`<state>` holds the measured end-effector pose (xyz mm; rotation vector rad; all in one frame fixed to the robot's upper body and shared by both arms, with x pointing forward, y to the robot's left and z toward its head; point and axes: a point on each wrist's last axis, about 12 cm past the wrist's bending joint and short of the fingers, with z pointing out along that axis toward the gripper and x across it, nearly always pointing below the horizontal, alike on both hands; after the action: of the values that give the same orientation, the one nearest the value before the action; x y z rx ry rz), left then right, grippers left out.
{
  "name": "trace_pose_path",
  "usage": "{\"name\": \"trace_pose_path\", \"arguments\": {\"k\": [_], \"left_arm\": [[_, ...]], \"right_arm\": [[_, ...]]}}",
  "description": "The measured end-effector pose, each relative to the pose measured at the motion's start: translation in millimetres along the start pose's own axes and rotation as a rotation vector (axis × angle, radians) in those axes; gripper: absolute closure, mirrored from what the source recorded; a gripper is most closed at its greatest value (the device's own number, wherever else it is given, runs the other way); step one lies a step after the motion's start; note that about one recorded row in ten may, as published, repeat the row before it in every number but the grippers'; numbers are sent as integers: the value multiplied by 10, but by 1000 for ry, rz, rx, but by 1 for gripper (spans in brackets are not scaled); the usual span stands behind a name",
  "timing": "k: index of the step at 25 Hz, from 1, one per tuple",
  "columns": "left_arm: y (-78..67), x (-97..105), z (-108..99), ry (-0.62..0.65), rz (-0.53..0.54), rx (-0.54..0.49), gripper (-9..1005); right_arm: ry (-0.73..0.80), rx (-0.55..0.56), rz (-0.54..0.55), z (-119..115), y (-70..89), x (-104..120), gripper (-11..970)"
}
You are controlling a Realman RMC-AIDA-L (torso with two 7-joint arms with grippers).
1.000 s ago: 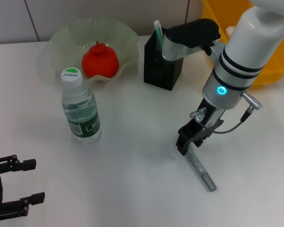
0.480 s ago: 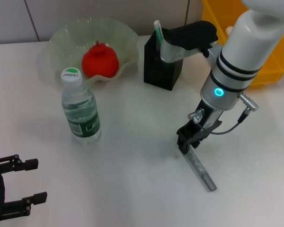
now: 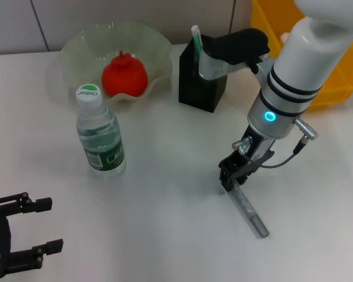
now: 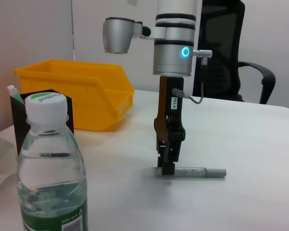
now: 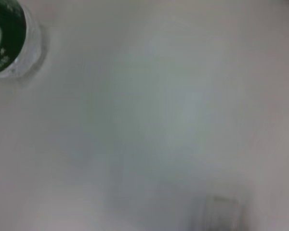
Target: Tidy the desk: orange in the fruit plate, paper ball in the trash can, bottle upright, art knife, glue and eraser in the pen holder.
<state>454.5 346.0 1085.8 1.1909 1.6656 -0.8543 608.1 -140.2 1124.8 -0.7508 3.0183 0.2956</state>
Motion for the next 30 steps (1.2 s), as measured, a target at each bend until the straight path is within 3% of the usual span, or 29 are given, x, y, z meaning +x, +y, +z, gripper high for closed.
{"name": "trace_pose_path", "arguments": {"k": [16, 19, 20, 21, 24, 30], "left_arm": [[-6, -2, 8, -5, 2, -3, 274], [-9, 1, 3, -10, -1, -10, 274], [-7, 3, -11, -16, -5, -23, 274], [-7, 3, -11, -16, -5, -23, 274], [-9, 17, -35, -31, -17, -44, 274], [-31, 20, -17, -62, -41, -58, 273]], "right_arm": [[13, -2, -19, -38, -3, 21, 813], [-41, -9, -49, -224, 23, 13, 812], [-94, -12, -74, -412, 47, 26, 812], [-94, -12, -74, -412, 47, 26, 813], [-189, -5, -118, -741, 79, 74, 817], [-415, 78, -186, -1228, 45, 160, 820]]}}
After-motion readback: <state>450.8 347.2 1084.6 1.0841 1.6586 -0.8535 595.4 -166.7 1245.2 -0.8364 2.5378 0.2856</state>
